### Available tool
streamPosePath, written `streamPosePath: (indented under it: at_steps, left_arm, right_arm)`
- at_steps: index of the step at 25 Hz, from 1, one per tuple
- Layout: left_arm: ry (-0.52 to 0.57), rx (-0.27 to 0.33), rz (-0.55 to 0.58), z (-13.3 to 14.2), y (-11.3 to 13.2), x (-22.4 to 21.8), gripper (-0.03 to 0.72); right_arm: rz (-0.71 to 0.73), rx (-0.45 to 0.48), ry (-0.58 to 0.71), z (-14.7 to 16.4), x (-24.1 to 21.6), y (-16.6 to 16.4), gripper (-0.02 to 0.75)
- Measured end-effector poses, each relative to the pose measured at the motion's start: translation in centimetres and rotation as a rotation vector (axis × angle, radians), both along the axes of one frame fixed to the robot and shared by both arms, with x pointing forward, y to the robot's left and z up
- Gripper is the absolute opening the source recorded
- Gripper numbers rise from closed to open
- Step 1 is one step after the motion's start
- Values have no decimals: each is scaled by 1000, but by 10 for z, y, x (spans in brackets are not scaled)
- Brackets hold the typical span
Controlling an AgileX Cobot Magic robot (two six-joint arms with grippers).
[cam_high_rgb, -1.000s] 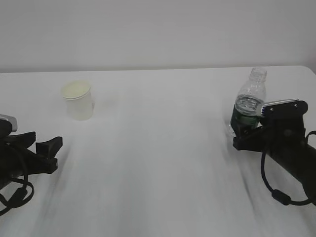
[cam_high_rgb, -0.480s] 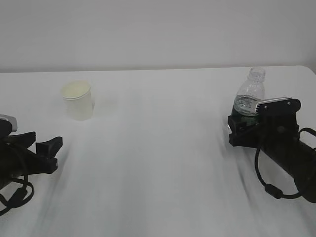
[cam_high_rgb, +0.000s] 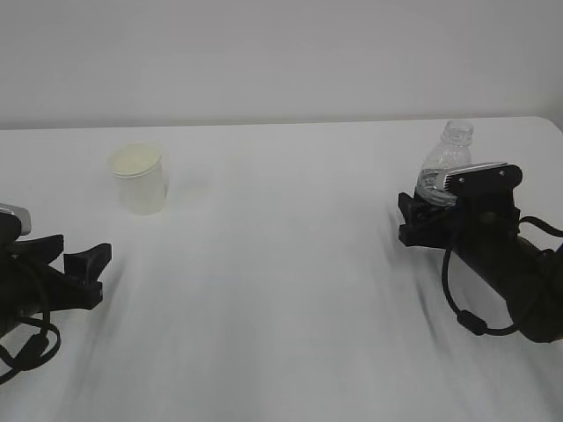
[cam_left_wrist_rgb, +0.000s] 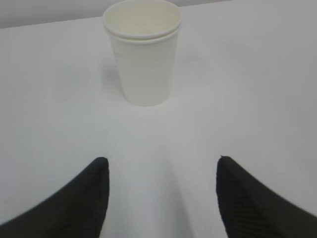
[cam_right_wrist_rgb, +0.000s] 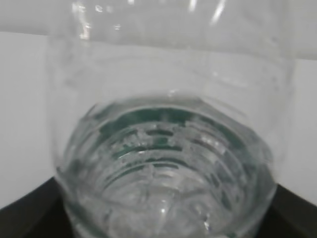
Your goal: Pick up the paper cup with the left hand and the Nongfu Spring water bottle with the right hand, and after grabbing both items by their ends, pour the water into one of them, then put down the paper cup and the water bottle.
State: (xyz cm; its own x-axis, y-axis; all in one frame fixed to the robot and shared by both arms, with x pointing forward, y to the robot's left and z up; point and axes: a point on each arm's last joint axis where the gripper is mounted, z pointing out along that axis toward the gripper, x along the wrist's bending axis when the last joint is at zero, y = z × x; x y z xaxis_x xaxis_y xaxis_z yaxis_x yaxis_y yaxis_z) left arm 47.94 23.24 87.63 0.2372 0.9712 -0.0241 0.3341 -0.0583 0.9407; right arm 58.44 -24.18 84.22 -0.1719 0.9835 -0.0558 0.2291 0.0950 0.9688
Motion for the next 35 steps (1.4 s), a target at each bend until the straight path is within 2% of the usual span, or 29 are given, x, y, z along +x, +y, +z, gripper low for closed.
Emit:
streamPosePath:
  at_steps: [10,17,35]
  left_arm:
    - [0,0,0,0,0,0,486]
    - [0,0,0,0,0,0,486]
    - [0,0,0,0,0,0,486]
  right_arm:
    - [3,-40,-6,-4,7,0,586]
    - [5,-51,-5,-5,6,0,485]
    - [12,-57,-1,0,6,1,477]
